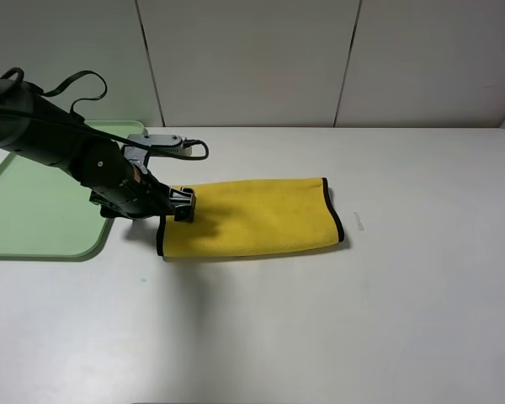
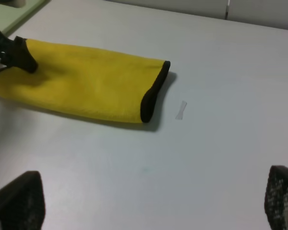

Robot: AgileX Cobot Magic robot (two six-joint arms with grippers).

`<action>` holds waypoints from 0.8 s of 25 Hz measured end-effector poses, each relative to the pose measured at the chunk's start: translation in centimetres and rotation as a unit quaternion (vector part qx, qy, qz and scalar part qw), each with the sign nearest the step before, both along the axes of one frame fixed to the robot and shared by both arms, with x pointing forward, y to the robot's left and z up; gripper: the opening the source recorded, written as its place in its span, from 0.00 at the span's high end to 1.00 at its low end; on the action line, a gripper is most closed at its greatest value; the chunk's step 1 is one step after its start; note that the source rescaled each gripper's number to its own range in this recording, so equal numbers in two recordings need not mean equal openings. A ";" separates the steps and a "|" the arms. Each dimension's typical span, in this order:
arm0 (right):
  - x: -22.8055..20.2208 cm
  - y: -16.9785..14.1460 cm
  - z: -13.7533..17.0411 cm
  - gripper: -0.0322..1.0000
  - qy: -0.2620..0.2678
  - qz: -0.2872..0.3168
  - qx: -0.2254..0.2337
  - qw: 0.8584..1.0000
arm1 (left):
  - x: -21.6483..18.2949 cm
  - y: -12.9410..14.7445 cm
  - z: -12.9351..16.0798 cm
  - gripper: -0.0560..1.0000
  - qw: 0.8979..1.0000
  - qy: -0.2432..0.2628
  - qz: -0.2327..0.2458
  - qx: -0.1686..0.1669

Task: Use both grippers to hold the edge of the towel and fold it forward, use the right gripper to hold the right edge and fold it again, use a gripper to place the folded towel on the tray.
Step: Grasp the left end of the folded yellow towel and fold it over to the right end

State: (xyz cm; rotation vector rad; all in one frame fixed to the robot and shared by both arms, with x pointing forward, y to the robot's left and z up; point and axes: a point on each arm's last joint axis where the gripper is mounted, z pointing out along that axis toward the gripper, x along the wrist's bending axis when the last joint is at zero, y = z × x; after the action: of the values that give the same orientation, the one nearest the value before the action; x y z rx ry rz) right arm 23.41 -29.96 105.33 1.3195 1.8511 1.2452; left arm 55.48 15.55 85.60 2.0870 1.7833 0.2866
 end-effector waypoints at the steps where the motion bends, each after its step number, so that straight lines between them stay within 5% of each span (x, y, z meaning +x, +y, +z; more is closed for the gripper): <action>1: 0.0 0.0 0.0 0.00 0.000 0.000 0.000 1.000 | 0.0 -0.2 -0.2 0.02 1.000 0.000 -0.006 0.002; 10: 0.0 0.0 0.0 0.00 0.000 0.000 0.000 1.000 | 0.1 -2.8 -0.9 0.02 0.998 -0.009 -0.058 0.008; 20: 0.0 0.0 0.0 0.00 0.000 0.000 0.000 1.000 | -0.2 -2.9 -1.0 0.02 0.998 0.009 -0.063 0.026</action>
State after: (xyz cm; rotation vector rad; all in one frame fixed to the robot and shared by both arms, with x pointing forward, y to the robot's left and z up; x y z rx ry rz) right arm 23.41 -29.96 105.33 1.3196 1.8512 1.2455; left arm 55.25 12.62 84.64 2.2348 1.6613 0.2816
